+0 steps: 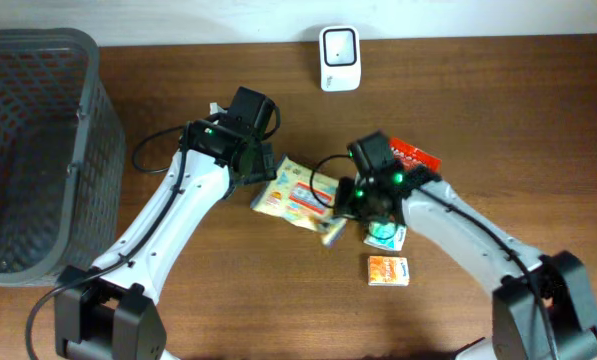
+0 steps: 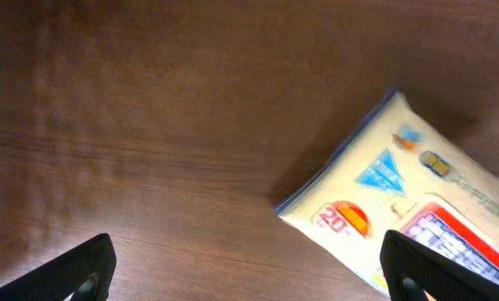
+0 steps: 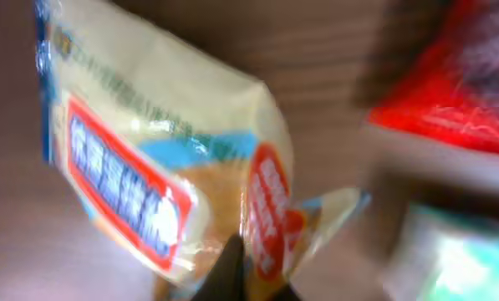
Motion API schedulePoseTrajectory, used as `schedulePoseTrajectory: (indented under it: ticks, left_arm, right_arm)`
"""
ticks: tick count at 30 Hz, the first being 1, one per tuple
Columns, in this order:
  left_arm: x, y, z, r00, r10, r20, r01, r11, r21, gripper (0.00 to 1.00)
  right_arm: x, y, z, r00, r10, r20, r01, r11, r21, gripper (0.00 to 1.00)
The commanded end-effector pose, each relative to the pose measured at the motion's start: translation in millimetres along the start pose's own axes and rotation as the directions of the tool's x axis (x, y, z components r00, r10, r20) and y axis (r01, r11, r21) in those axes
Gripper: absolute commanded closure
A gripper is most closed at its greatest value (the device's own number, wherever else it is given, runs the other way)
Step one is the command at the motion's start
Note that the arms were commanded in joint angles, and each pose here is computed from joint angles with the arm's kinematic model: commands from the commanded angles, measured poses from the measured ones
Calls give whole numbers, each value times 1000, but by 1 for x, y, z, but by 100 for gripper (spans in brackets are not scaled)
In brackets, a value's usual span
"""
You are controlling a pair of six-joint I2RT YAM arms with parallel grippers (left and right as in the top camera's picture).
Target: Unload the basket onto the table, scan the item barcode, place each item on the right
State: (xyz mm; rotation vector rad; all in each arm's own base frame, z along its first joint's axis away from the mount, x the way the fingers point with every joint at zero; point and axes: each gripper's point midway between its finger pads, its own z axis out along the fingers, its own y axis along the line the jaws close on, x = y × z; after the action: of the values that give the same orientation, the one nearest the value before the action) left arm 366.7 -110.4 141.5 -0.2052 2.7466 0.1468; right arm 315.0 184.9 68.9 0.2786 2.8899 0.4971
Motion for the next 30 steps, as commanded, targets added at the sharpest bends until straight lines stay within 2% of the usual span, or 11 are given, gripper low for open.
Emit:
schedulePoseTrajectory:
  ticks: [1,5,8,11,15,19,26,27,28,29,30]
  left_arm:
    - [-1,4,-4,999,-34,-15,35,999,42,1]
    - [-5,14,0,995,-88,-49,92,993,78,1]
    - [-5,23,1,993,-107,-59,110,992,65,1]
    - [-5,24,1,992,-107,-60,111,992,63,1]
    - [-3,24,1,992,-106,-67,110,992,59,1]
    - [-1,26,1,992,-103,-76,108,993,53,1]
    - [2,33,1,990,-112,-89,115,993,34,1]
    - [1,39,0,988,-127,-92,130,991,30,0]
    - [1,43,-1,986,-137,-96,140,990,28,1]
    - [2,46,-1,984,-145,-101,148,989,27,1]
    - [2,47,-1,984,-145,-106,149,988,27,1]
  right_arm:
    - [-62,-3,-76,951,-235,201,179,949,260,96]
    - [-104,-4,-171,869,-394,300,216,846,487,96]
    - [-120,-20,-199,815,-507,280,226,723,653,96]
    - [-130,-29,-180,822,-525,222,226,657,719,96]
    - [-130,-34,-93,854,-520,36,329,592,736,96]
    - [-103,1,-33,870,-492,25,362,672,647,96]
    - [-70,87,-30,929,-367,42,347,906,242,94]
    - [-68,98,-34,930,-365,38,352,916,192,78]
    - [-68,108,-40,931,-364,41,355,924,145,77]
    - [-69,118,-46,930,-365,49,358,928,107,67]
    - [-70,128,-53,928,-366,63,362,930,71,50]
